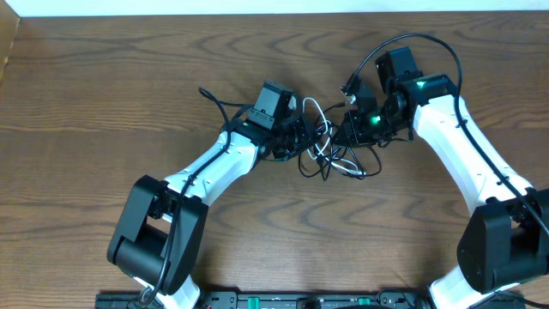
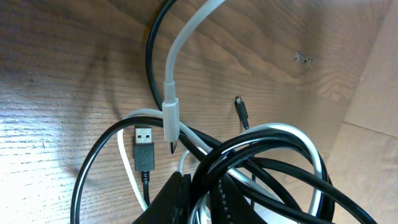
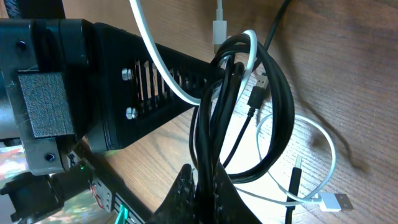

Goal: Untangle cables

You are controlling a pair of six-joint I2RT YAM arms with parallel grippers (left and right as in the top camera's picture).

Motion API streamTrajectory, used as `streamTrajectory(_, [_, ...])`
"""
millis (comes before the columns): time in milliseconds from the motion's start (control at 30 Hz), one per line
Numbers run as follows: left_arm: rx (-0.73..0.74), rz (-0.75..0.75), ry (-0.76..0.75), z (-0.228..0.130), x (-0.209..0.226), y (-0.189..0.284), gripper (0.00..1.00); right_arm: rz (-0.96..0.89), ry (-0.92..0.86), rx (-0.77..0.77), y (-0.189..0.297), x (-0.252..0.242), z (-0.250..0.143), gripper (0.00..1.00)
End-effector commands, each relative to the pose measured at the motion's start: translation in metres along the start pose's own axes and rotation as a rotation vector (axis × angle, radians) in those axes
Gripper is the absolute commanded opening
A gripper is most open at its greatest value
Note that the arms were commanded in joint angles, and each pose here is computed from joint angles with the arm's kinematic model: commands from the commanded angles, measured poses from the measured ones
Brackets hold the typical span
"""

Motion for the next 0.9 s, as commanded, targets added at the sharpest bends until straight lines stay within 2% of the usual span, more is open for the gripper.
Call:
streamTrajectory(0, [-0.014, 0.013, 0.000, 0.003, 0.002, -0.002, 0.15, 0.044, 0.037, -0.011, 0.007, 0.013, -0.003, 0.03])
streamTrajectory(300, [-0.032, 0.054, -0.039, -0.007, -0.004, -0.010, 0.16, 0.061, 0.048, -0.023, 0.007, 0.015, 0.000, 0.03])
streamTrajectory(367, [-0.032, 0.054, -0.039, -0.007, -0.003, -0.010, 0.08, 0.060, 0.046, -0.021, 0.007, 0.015, 0.000, 0.03])
streamTrajectory(400, [-0.033, 0.054, -0.038, -0.007, -0.003, -0.010, 0.07, 0.059, 0.047, -0.021, 0.007, 0.015, 0.000, 0.03])
streamTrajectory(467, [-0.016, 0.060, -0.046, -0.008, 0.001, -0.008, 0.07, 0.006, 0.040, -0.032, 0.007, 0.007, 0.002, 0.01])
streamTrajectory(667, [0.047, 0.109, -0.095, -0.015, 0.017, 0.011, 0.07, -0.331, -0.130, -0.121, 0.014, -0.041, 0.010, 0.01])
streamTrajectory(867, [0.009, 0.093, -0.168, -0.011, 0.006, 0.042, 0.08, -0.506, -0.201, -0.190, 0.025, -0.065, 0.014, 0.04])
Point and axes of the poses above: each gripper's point midway between its finger pads, its own y axis back along the fingers, its own x axis along the line the jaws close on, z = x × y, the point moved 3 cm from there along y, back along the fingers, and after that the axes turned 8 degrees about -y, right-handed, at the moved point
